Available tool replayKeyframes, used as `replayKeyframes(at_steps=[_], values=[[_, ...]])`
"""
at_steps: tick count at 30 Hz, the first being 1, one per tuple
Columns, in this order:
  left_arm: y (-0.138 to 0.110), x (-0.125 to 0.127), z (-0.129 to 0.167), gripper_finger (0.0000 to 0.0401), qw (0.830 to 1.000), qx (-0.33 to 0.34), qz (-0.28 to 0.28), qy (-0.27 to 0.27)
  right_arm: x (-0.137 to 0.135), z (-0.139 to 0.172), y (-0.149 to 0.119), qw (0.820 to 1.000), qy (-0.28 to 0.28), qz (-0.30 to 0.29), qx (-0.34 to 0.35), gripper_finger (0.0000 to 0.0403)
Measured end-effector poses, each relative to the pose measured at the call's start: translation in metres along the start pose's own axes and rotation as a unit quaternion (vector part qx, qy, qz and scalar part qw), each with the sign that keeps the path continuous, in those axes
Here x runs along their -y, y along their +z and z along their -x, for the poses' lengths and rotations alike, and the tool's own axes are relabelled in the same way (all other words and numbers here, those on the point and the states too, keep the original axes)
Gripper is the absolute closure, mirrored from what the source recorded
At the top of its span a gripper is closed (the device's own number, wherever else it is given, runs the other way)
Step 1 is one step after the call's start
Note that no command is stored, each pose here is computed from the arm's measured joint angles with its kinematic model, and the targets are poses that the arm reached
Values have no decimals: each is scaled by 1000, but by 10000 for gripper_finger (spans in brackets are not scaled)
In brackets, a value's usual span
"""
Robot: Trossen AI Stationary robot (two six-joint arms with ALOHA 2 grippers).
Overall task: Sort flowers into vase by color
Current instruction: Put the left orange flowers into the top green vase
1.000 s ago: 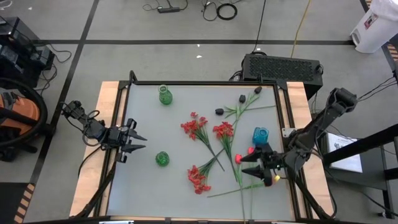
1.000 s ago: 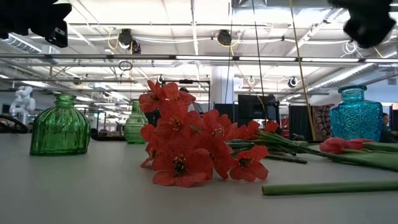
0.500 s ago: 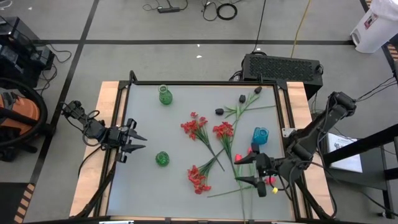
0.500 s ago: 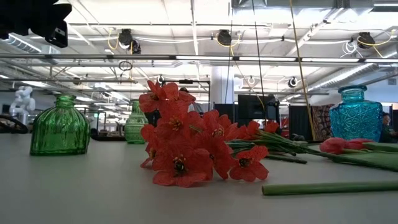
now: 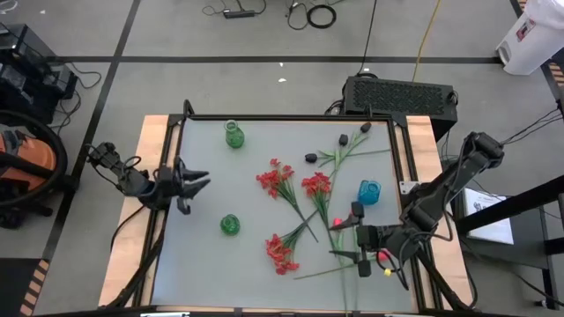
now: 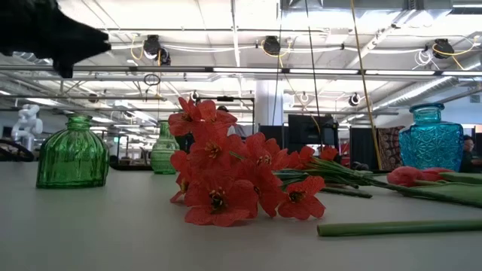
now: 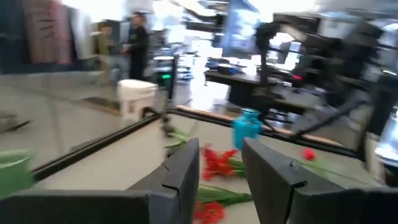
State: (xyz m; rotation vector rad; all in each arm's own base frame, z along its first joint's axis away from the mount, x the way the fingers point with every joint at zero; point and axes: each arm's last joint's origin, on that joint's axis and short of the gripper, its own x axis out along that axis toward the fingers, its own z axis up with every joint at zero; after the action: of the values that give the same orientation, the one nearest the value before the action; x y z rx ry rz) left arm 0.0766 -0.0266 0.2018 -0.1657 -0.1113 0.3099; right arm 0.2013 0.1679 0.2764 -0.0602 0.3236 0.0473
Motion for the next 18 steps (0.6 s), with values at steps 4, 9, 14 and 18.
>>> replayKeyframes(at_steps=[4,9,14,18], values=[[0,-4,0,273,998,3,0,66,-2,-3,-3,1000,-1,7,-7,135],[-1,-5,0,273,996,1,-7,86,-5,-8,-8,1000,-3,15,-16,135],[-4,-5,1,273,996,-9,-22,88,-7,-14,-13,999,-9,24,-28,135],[-5,-5,1,273,996,-9,-10,87,-7,-19,-19,998,-16,39,-46,135]])
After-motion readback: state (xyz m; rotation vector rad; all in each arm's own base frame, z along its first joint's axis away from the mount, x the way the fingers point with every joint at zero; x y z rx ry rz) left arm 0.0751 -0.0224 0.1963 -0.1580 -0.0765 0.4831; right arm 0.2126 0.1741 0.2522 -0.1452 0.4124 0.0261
